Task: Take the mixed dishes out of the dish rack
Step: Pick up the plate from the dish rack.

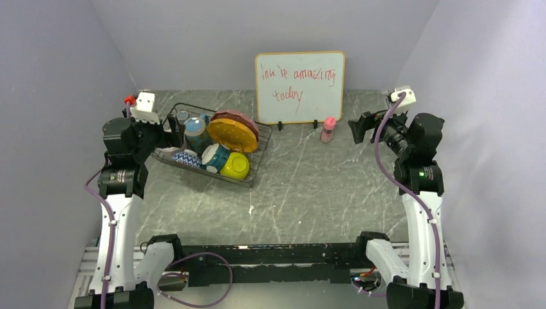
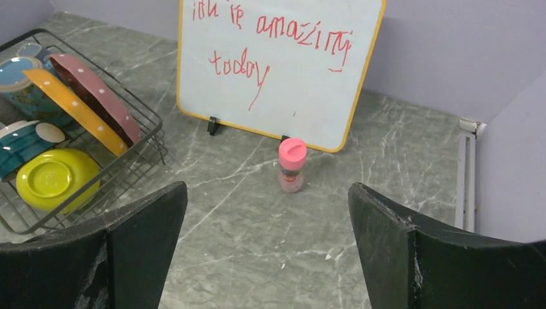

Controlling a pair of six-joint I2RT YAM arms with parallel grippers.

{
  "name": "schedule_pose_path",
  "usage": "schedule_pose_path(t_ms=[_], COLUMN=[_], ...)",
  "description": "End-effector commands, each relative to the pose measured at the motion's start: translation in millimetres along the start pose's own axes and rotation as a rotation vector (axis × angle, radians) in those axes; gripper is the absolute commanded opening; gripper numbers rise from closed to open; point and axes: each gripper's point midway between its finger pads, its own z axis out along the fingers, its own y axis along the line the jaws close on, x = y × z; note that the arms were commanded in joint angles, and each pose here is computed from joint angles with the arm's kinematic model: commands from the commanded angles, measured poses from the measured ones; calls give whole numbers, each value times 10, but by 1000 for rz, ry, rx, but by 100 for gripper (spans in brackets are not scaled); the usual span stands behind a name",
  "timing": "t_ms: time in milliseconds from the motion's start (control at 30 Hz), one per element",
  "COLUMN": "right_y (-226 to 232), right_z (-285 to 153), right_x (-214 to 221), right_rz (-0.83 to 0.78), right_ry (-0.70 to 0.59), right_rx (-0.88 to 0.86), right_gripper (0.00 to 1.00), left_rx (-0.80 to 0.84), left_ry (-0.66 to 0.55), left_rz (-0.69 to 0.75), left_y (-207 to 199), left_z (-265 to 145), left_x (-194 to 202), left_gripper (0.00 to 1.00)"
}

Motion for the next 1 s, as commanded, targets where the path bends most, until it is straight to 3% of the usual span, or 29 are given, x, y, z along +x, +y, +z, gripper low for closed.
schedule_pose_path(t_ms=[0, 333, 433, 633, 767, 967], right_y=[30, 109, 180, 293, 324, 367], right_z=[-18, -30, -30, 89, 72, 33], right_x=[-49, 15, 181, 830, 900, 984], right_rz=[-30, -65, -131, -93, -106, -111], right_ry=[-14, 5, 39, 119, 121, 125], right_rx=[-23, -74, -136, -229, -246, -262], right_gripper=[99, 99, 99, 99, 99, 99], left_rx=[12, 63, 257, 496, 533, 696], left_ry=[-32, -14, 29, 233, 359, 444], left_rz=[0, 16, 153, 278, 369, 556], left_y=[-18, -92, -357, -552, -609, -907], left_z=[13, 35, -15, 177, 420, 683], left_x=[-78, -107, -106, 50, 102, 334], left_gripper=[95, 95, 95, 95, 95, 90])
